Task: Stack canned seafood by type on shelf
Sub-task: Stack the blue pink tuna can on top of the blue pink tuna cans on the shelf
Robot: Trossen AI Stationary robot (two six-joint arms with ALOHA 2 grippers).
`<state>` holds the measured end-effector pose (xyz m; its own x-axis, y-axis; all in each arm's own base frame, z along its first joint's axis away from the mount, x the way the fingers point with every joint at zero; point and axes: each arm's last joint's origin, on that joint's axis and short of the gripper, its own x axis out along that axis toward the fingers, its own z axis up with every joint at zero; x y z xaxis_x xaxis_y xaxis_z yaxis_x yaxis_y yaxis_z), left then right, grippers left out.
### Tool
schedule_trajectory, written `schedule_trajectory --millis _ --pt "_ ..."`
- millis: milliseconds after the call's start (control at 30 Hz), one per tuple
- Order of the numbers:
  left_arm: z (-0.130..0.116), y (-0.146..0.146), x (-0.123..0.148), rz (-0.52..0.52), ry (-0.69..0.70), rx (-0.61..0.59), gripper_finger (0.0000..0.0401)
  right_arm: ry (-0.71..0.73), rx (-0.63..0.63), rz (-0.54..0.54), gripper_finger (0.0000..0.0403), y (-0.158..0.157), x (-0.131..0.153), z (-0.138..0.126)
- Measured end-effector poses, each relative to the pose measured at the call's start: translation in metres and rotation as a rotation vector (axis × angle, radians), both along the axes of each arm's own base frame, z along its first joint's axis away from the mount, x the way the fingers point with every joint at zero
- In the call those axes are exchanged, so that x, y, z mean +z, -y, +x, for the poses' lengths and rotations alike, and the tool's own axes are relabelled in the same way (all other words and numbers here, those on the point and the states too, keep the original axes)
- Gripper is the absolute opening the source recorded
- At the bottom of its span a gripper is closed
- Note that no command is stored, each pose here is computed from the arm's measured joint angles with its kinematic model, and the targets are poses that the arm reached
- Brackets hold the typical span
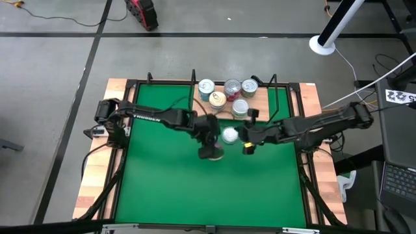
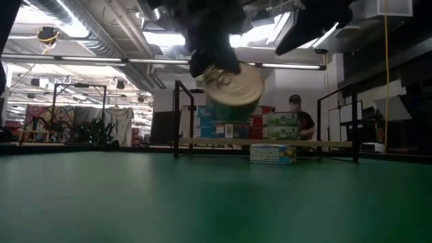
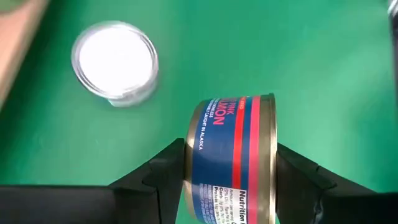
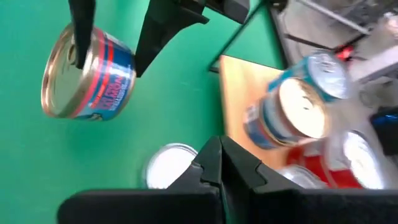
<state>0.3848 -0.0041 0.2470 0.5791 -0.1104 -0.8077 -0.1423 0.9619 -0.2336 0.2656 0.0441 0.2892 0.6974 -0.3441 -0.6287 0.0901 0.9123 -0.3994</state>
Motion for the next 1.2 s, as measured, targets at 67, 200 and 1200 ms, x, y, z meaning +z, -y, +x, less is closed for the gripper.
schedule_trajectory --millis 67,200,1200 --pt "0.003 -0.012 0.007 -0.036 0.020 0.050 0.0186 0.011 -0.016 -0.016 0.0005 0.002 0.006 -0.007" --pt "0.005 -0.043 0.020 -0.087 0.057 0.162 0.0186 0.012 -0.032 -0.047 0.0005 0.005 0.012 -0.016" --pt "-0.020 -0.190 0.033 -0.289 0.258 0.711 0.0186 -0.016 -0.165 -0.307 0.0005 0.059 -0.002 0.024"
